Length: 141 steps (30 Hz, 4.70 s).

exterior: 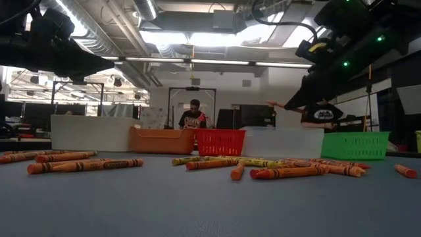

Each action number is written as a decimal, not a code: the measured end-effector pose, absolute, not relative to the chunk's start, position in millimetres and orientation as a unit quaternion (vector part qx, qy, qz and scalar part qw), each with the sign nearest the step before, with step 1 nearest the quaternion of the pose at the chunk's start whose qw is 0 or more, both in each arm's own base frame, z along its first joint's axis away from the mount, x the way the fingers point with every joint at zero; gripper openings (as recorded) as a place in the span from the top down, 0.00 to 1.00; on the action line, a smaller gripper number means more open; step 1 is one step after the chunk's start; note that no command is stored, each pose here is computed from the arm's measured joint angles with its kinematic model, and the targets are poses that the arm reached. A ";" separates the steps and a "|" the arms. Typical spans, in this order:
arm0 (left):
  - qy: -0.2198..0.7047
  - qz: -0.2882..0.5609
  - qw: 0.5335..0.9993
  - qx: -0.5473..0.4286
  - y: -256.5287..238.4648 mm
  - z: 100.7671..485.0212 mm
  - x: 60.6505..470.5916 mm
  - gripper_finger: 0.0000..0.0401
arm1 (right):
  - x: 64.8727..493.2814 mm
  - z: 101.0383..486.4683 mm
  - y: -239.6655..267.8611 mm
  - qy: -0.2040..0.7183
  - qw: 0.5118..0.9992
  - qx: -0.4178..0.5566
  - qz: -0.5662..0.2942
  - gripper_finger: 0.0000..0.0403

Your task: Sort crayons

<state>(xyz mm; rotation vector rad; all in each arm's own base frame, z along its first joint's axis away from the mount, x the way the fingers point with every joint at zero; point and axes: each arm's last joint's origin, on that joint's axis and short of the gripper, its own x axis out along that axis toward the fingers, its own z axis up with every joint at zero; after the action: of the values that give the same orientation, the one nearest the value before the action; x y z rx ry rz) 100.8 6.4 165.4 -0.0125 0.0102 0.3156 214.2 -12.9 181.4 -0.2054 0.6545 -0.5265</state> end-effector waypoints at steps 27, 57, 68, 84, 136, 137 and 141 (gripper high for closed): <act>0.005 0.157 0.988 -0.006 6.4 165.5 100.8 1.00 | 208.3 180.7 -56.5 0.357 0.883 -0.137 -0.271 0.93; 0.001 0.172 0.985 -0.024 7.2 165.5 100.6 1.00 | 208.3 180.7 -56.3 0.357 0.883 -0.137 -0.271 0.64; -0.057 0.169 0.979 -0.100 7.4 175.1 100.1 0.71 | 208.4 180.7 -56.3 0.357 0.883 -0.137 -0.271 0.65; 0.095 0.169 0.979 -0.059 5.9 268.7 121.6 0.65 | 208.4 180.6 -56.3 0.357 0.883 -0.137 -0.271 0.65; 0.647 0.300 0.667 -0.214 -3.2 146.0 194.5 0.65 | 208.0 180.1 -55.9 0.360 0.883 -0.138 -0.269 0.65; 0.650 0.304 0.664 -0.212 -3.0 143.8 193.3 0.65 | 208.0 180.1 -56.0 0.360 0.882 -0.138 -0.269 0.65; 0.654 0.306 0.659 -0.210 -2.9 137.3 189.8 0.65 | 208.0 180.1 -55.9 0.360 0.882 -0.138 -0.269 0.65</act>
<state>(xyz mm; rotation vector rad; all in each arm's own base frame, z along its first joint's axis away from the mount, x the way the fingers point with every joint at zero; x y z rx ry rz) 189.8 -2.9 137.3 -0.4749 1.4798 0.6931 208.0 -55.9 180.1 -0.2870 0.7503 -0.5606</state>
